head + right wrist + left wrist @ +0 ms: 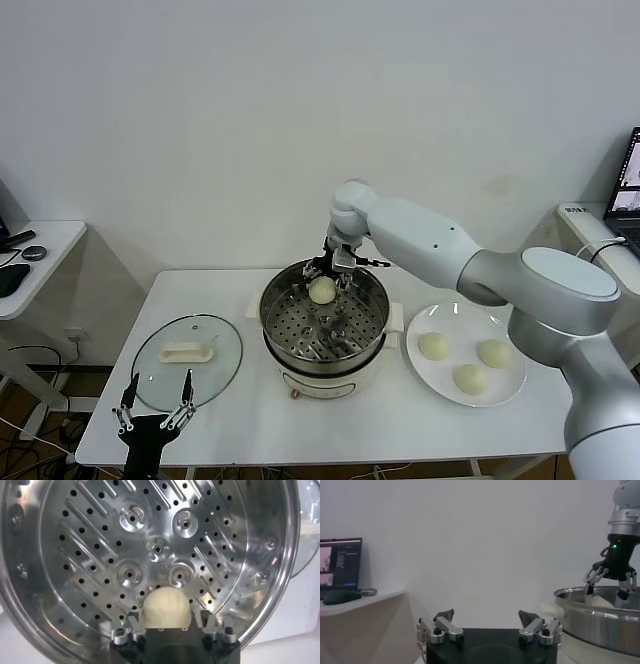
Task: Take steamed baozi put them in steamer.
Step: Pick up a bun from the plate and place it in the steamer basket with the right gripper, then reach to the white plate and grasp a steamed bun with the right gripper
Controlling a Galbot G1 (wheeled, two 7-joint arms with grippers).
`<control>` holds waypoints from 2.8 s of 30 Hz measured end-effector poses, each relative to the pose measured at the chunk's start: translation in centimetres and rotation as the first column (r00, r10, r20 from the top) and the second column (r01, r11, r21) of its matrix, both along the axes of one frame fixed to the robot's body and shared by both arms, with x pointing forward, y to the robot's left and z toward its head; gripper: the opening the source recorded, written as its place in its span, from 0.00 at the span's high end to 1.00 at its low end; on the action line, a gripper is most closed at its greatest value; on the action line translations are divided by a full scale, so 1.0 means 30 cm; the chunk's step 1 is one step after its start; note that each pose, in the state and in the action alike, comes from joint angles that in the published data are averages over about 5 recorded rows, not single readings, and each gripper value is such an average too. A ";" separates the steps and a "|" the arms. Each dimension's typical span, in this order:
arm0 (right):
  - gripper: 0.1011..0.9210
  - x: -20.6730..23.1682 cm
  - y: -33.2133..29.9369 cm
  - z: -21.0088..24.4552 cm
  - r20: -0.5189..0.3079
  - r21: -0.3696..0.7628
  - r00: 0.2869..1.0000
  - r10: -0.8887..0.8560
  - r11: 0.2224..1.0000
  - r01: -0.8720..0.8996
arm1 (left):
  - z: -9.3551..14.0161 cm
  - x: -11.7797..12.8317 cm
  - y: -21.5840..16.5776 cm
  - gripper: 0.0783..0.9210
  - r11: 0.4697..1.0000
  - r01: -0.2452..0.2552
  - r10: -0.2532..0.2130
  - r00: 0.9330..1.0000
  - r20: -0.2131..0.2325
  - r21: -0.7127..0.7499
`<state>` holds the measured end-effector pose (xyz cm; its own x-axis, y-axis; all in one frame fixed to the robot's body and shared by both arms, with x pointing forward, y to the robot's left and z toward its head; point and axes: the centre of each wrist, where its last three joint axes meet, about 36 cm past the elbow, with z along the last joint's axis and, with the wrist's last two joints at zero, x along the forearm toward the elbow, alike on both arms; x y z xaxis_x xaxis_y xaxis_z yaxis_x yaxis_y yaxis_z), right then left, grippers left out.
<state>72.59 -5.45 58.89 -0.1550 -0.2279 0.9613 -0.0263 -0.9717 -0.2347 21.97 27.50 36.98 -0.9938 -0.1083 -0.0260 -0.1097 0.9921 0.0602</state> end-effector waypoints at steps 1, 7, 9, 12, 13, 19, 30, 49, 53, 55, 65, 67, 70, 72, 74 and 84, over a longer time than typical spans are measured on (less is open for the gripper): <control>0.14 0.001 -0.003 0.004 0.000 0.002 1.000 -0.002 1.000 0.002 | 0.000 0.000 0.000 0.12 1.000 0.000 0.000 1.000 0.000 0.000; 0.12 -0.012 -0.037 0.086 -0.008 0.038 0.998 -0.067 0.997 0.067 | 0.008 -0.001 -0.002 0.12 1.000 0.003 -0.003 1.000 0.005 0.000; 0.12 -0.029 -0.059 0.129 -0.017 0.059 0.993 -0.116 0.991 0.117 | 0.011 0.002 -0.001 0.12 1.000 0.004 -0.004 1.000 0.007 0.001; 0.12 -0.064 -0.106 0.195 -0.035 0.087 0.976 -0.214 0.972 0.216 | 0.014 0.006 0.000 0.12 1.000 0.008 -0.008 1.000 0.009 0.002; 0.12 -0.077 -0.127 0.216 -0.040 0.095 0.967 -0.252 0.962 0.255 | 0.014 0.008 0.000 0.12 1.000 0.009 -0.009 1.000 0.009 0.002; 0.12 -0.176 -0.281 0.312 -0.055 0.110 0.860 -0.508 0.853 0.510 | 0.019 0.014 0.004 0.12 1.000 0.014 -0.014 1.000 0.009 0.007; 0.12 -0.327 -0.649 0.261 -0.092 0.085 0.525 -0.846 0.519 0.851 | 0.015 0.023 0.005 0.12 1.000 0.025 -0.025 1.000 0.007 0.016; 0.12 -0.370 -0.934 -0.145 -0.178 -0.020 0.253 -0.951 0.261 0.965 | -0.008 0.017 0.019 0.12 0.998 0.021 -0.021 1.000 0.001 0.059; 0.12 -0.363 -0.931 -0.225 -0.187 -0.037 0.229 -0.955 0.240 0.970 | -0.009 0.013 0.023 0.12 0.998 0.018 -0.018 1.000 -0.002 0.066; 0.12 -0.359 -0.924 -0.261 -0.193 -0.042 0.222 -0.956 0.234 0.971 | -0.012 0.013 0.025 0.12 0.998 0.017 -0.017 1.000 -0.003 0.068; 0.12 -0.321 -0.867 -0.394 -0.211 -0.046 0.199 -0.957 0.213 0.976 | -0.029 0.014 0.030 0.12 0.997 0.006 -0.006 1.000 -0.005 0.072; 0.12 -0.311 -0.856 -0.412 -0.210 -0.044 0.196 -0.958 0.210 0.977 | -0.032 0.013 0.033 0.12 0.997 0.003 -0.003 1.000 -0.005 0.074; 0.13 -0.298 -0.844 -0.432 -0.207 -0.038 0.189 -0.960 0.201 0.979 | -0.036 0.013 0.037 0.12 0.997 0.000 0.000 1.000 -0.007 0.076; 0.15 -0.291 -0.840 -0.443 -0.206 -0.036 0.183 -0.961 0.195 0.980 | -0.039 0.014 0.038 0.12 0.997 -0.001 0.001 1.000 -0.008 0.076; 0.19 -0.286 -0.838 -0.454 -0.204 -0.038 0.177 -0.963 0.189 0.981 | -0.041 0.016 0.038 0.12 0.997 -0.002 0.002 1.000 -0.007 0.077; 0.39 -0.273 -0.838 -0.466 -0.206 -0.044 0.155 -0.966 0.167 0.985 | -0.042 0.016 0.038 0.12 0.997 -0.001 0.001 1.000 -0.008 0.072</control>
